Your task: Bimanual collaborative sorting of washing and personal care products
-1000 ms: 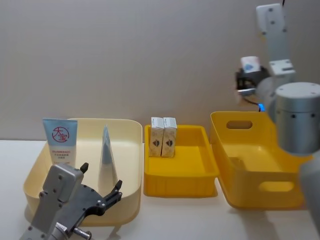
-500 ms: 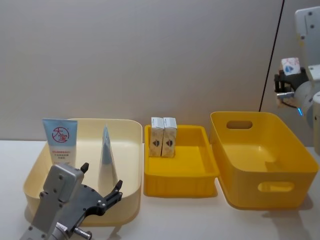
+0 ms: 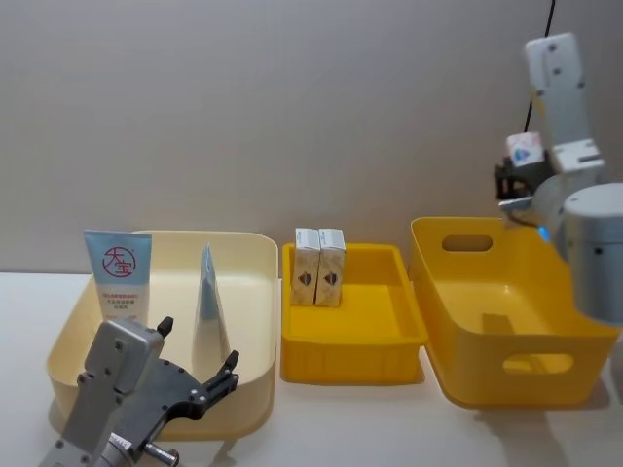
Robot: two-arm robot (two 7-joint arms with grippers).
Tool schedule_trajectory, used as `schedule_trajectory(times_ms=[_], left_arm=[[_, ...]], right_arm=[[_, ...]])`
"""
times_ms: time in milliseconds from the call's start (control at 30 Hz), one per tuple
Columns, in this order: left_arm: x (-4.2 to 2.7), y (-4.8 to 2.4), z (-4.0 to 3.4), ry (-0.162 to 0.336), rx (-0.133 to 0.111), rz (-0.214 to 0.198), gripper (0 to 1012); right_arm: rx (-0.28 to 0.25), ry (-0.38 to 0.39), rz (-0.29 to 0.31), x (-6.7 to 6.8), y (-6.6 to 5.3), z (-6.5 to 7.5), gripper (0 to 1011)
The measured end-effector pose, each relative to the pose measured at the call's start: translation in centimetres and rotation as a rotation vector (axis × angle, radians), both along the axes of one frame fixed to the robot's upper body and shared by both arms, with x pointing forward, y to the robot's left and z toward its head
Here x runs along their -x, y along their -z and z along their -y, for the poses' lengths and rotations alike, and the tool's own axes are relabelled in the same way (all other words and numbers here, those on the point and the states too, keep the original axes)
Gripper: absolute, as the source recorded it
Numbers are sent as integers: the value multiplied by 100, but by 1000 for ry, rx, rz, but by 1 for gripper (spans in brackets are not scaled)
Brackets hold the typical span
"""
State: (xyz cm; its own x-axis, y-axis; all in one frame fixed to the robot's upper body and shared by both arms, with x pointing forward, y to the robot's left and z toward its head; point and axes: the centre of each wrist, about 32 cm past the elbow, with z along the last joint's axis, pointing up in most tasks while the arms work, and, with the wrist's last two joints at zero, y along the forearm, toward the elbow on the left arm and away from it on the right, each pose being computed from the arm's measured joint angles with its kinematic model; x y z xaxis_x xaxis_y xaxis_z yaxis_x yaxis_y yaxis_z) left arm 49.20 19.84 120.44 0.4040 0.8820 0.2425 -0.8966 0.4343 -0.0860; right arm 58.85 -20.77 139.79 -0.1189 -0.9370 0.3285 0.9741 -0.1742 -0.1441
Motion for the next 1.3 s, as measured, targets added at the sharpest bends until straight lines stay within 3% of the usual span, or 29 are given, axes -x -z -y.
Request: schedule_trajectory(times_ms=[433, 1000, 1200, 1300], left_arm=[[0, 0, 0, 0, 0, 0, 1003], [0, 0, 0, 0, 0, 0, 1003], [-12, -18, 0, 1, -3, 1, 1003], [-54, -82, 5, 10, -12, 6, 1003]], right_arm=[[37, -29, -65, -77, 135, -216, 446], [53, -41, -90, -99, 189, -303, 943], [55, -42, -94, -103, 197, -313, 1001], [56, -43, -95, -104, 200, -317, 1001]])
